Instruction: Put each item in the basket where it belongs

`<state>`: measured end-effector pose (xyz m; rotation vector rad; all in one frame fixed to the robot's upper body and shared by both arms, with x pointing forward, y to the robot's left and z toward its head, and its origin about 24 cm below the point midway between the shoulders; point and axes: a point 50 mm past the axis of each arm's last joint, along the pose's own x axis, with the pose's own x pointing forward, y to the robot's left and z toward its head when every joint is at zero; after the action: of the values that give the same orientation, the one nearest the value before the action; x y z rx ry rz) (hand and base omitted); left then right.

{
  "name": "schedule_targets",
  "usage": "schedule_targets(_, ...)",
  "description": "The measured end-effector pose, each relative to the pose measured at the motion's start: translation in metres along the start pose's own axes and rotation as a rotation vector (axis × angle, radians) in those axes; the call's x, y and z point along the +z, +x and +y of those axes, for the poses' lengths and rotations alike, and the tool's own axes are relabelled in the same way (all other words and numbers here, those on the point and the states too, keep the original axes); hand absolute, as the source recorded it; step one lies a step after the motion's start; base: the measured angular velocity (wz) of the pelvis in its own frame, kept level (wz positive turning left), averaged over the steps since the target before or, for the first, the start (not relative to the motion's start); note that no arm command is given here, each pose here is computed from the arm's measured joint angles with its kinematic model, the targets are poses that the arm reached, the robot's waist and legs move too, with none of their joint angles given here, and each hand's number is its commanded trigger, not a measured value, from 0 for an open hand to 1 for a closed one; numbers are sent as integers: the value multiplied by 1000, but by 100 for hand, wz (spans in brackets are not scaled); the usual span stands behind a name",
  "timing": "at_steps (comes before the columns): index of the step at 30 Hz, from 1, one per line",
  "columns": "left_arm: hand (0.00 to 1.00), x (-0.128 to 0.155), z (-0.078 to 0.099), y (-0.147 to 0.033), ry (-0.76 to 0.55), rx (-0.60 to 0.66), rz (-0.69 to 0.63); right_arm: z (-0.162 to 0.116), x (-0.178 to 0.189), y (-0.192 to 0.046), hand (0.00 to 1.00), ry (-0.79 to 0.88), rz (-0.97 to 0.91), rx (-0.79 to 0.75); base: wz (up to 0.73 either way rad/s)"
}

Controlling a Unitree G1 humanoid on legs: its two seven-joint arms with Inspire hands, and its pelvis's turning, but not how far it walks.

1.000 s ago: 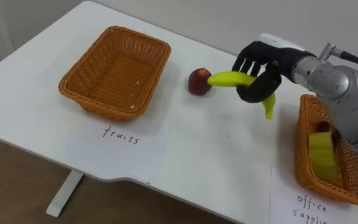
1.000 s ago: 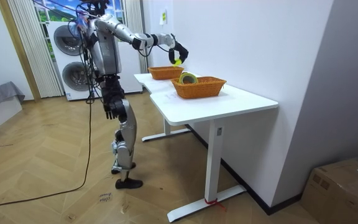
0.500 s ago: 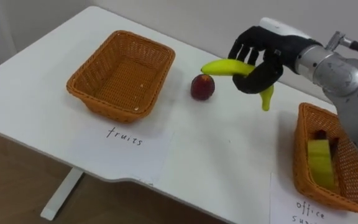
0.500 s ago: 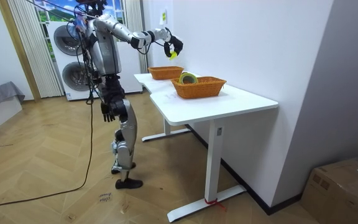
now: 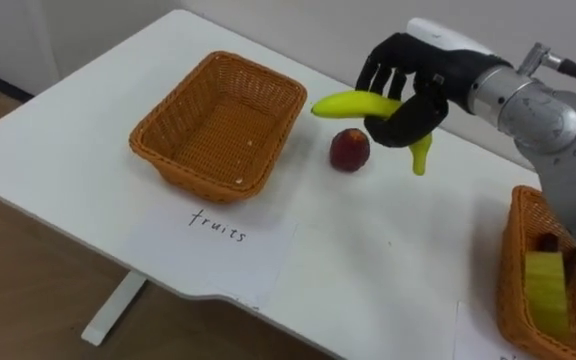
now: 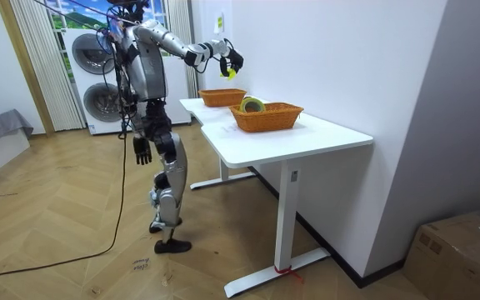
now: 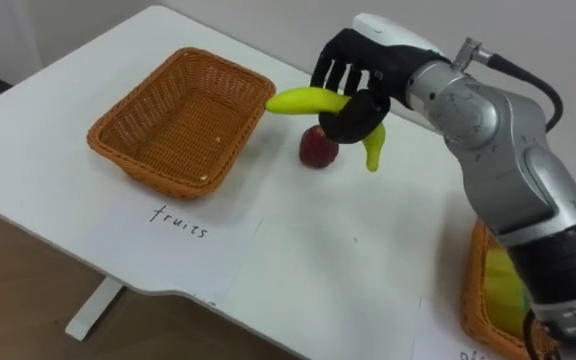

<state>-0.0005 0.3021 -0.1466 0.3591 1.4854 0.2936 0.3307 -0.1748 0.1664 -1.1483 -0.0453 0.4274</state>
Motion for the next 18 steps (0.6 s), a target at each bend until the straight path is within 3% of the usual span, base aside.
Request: schedule_targets(18,0,-1,1,-1,5,22,-6,19,14,9,100,-61,-41,71,2)
